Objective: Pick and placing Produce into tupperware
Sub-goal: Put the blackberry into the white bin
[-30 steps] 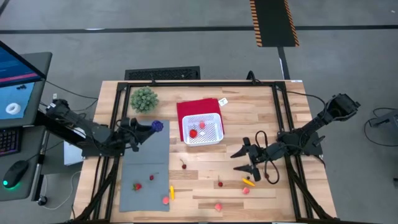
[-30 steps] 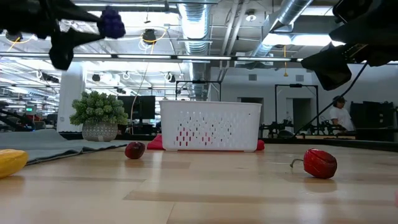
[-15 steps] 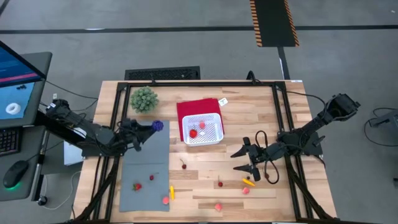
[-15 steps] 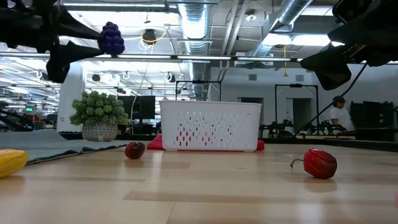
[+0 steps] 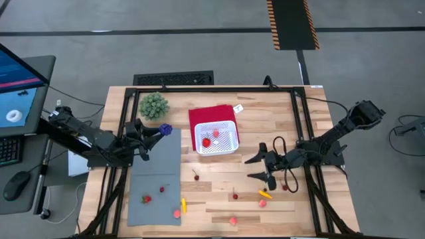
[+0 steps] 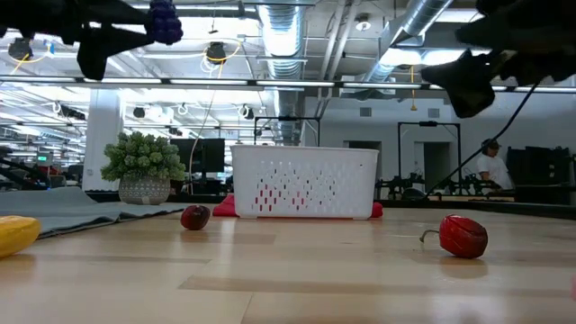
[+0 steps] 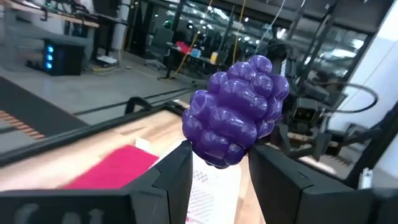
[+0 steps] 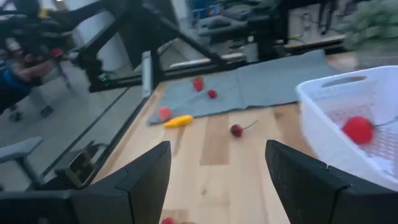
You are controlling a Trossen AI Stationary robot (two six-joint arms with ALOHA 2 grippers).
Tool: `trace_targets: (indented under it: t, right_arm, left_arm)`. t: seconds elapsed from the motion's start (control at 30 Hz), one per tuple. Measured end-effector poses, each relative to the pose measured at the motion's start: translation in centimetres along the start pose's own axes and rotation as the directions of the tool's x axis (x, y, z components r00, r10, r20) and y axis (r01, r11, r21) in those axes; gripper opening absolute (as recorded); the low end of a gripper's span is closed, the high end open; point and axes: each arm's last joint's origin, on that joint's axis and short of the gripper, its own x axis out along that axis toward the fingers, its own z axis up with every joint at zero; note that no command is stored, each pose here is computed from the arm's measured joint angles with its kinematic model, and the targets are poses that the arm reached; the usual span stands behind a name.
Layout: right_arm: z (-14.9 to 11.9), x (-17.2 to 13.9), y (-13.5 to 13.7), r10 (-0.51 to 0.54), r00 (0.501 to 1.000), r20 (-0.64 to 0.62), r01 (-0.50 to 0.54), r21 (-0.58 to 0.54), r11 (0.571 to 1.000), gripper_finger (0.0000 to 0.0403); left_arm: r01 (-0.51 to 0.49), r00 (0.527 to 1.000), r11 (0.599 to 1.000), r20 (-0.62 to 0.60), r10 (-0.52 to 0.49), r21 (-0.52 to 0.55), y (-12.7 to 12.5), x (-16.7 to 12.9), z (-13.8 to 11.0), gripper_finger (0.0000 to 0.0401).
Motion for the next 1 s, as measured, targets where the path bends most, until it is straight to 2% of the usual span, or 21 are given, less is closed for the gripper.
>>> trace_targets:
  t: [0.13,0.3,0.53,0.63,0.83,1.0]
  right_arm:
    - [0.6,0.1,-0.5,-0.083,0.995,0.062,0.085,-0.027,0.996,0.0286]
    - [1.3,0.1,-1.0,-0.111,0.986,0.123,0.122,-0.085,0.989,0.0286]
    - [2.5,-0.7,-2.3,-0.169,0.975,0.142,0.191,-0.16,0.969,0.0286]
    - [3.5,-1.8,-2.9,-0.195,0.968,0.159,0.222,-0.177,0.959,0.0286]
    - [4.6,-4.7,-3.8,-0.253,0.956,0.151,0.28,-0.194,0.94,0.0286]
    - [5.3,-7.0,-4.1,-0.247,0.951,0.189,0.282,-0.188,0.941,0.0286]
  left_arm:
    - [-0.043,0.999,0.998,-0.021,0.044,0.051,-0.2,0.6,0.7,0.0139]
    - [-0.032,0.996,0.994,-0.081,0.041,0.101,-0.5,2.0,0.5,0.0139]
    - [-0.005,0.987,0.99,-0.158,0.028,0.144,-0.2,4.3,-0.5,0.0139]
    - [-0.005,0.989,0.991,-0.147,0.025,0.135,-0.1,5.1,-0.5,0.0139]
    - [0.059,0.986,0.987,-0.166,-0.034,0.152,0.0,6.2,-0.7,0.0139]
    - [0.055,0.978,0.986,-0.207,-0.022,0.158,0.3,7.0,-1.5,0.0139]
